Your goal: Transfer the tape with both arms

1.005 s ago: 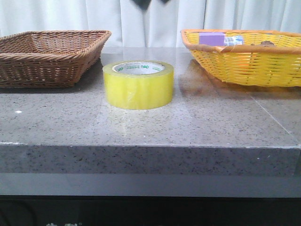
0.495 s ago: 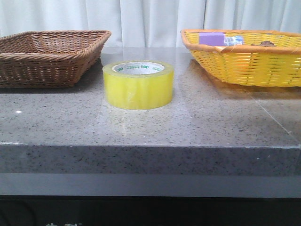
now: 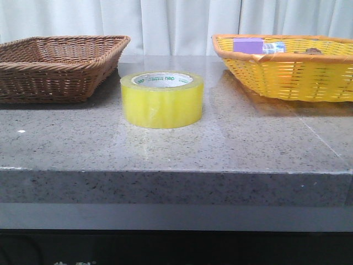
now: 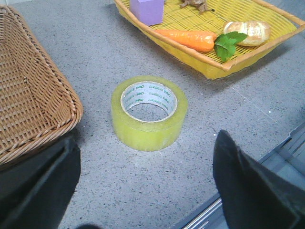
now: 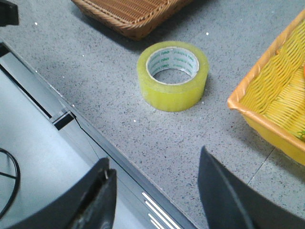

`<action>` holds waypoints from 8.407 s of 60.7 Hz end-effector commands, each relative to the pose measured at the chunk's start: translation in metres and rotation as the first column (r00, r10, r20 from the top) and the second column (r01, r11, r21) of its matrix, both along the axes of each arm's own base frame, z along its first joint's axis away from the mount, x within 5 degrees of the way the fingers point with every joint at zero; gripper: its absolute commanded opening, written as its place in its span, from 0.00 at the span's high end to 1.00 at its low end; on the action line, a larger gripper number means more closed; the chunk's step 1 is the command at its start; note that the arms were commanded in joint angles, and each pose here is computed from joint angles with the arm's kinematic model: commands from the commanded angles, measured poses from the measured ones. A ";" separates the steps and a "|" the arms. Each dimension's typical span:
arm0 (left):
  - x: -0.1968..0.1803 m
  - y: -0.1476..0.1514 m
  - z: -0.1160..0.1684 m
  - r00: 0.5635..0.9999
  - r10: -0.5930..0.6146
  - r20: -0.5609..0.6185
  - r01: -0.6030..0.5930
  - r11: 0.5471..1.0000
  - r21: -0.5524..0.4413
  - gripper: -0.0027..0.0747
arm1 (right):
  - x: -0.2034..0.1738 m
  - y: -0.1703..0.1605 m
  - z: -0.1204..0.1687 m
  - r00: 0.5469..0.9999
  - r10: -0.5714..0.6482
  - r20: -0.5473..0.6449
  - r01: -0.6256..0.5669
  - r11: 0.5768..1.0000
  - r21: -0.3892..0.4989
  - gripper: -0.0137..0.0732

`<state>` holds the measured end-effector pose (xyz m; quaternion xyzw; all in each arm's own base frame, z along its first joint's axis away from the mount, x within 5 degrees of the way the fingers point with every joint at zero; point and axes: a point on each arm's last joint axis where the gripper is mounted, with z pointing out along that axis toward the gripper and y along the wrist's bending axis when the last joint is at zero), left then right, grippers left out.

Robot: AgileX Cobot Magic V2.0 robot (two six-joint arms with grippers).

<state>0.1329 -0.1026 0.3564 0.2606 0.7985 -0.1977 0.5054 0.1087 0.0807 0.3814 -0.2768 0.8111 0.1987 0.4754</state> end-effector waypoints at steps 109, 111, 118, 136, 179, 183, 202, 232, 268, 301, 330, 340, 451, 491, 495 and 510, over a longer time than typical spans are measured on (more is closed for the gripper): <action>0.168 -0.152 -0.057 0.770 -0.515 -0.378 0.634 0.542 0.552 0.24 | -0.003 -0.002 0.016 0.996 -0.017 0.084 0.011 0.997 0.076 0.37; 0.169 -0.153 -0.058 0.770 -0.514 -0.378 0.633 0.543 0.552 0.26 | -0.003 -0.002 0.016 0.996 -0.017 0.084 0.011 0.997 0.076 0.37; 0.170 -0.153 -0.059 0.771 -0.514 -0.376 0.631 0.544 0.552 0.44 | -0.003 -0.002 0.016 0.996 -0.017 0.084 0.011 0.997 0.076 0.37; 0.170 -0.153 -0.059 0.771 -0.514 -0.376 0.631 0.544 0.552 0.80 | -0.003 -0.002 0.016 0.996 -0.017 0.084 0.011 0.997 0.076 0.37; 0.180 -0.146 0.022 0.892 -0.391 -0.227 0.445 0.671 0.593 0.83 | -0.003 -0.002 0.016 0.996 -0.017 0.084 0.011 0.997 0.076 0.37; 0.182 -0.143 0.032 0.916 -0.349 -0.199 0.396 0.697 0.598 0.83 | -0.003 -0.002 0.016 0.996 -0.017 0.084 0.011 0.997 0.076 0.37; 0.209 -0.101 0.048 0.983 -0.059 -0.176 0.148 0.821 0.552 0.83 | -0.003 -0.002 0.016 0.996 -0.017 0.084 0.011 0.997 0.076 0.37; 0.261 -0.004 0.041 0.935 0.283 -0.212 -0.167 0.882 0.440 0.83 | -0.003 -0.002 0.016 0.996 -0.017 0.084 0.011 0.997 0.076 0.37; 0.307 -0.007 -0.024 0.912 0.304 -0.275 -0.153 0.875 0.460 0.83 | -0.003 -0.002 0.016 0.996 -0.017 0.084 0.011 0.997 0.076 0.37; 0.303 -0.006 -0.026 0.898 0.308 -0.315 -0.131 0.869 0.477 0.39 | -0.003 -0.002 0.016 0.996 -0.017 0.084 0.011 0.997 0.076 0.37; 0.238 0.009 0.069 0.898 0.372 -0.234 -0.294 0.904 0.310 0.39 | -0.003 -0.002 0.016 0.996 -0.017 0.084 0.011 0.997 0.076 0.37; 0.194 0.016 0.090 0.922 0.346 -0.177 -0.307 0.927 0.214 0.40 | -0.003 -0.002 0.016 0.996 -0.017 0.084 0.011 0.997 0.076 0.37; -0.049 0.076 0.010 0.936 0.347 0.055 -0.349 0.937 0.013 0.99 | -0.003 -0.002 0.015 0.997 -0.015 0.080 0.010 0.997 0.073 0.92; -0.053 0.077 0.009 0.935 0.347 0.065 -0.348 0.937 0.005 0.99 | -0.003 -0.002 0.015 0.997 -0.015 0.080 0.010 0.997 0.073 0.92; -0.055 0.081 0.007 0.922 0.366 0.128 -0.372 0.928 0.023 0.99 | -0.003 -0.002 0.016 0.997 -0.016 0.081 0.010 0.997 0.073 0.92; -0.068 0.090 -0.034 0.844 0.459 0.279 -0.447 0.888 -0.108 0.99 | -0.003 -0.002 0.016 0.997 -0.016 0.081 0.010 0.997 0.073 0.92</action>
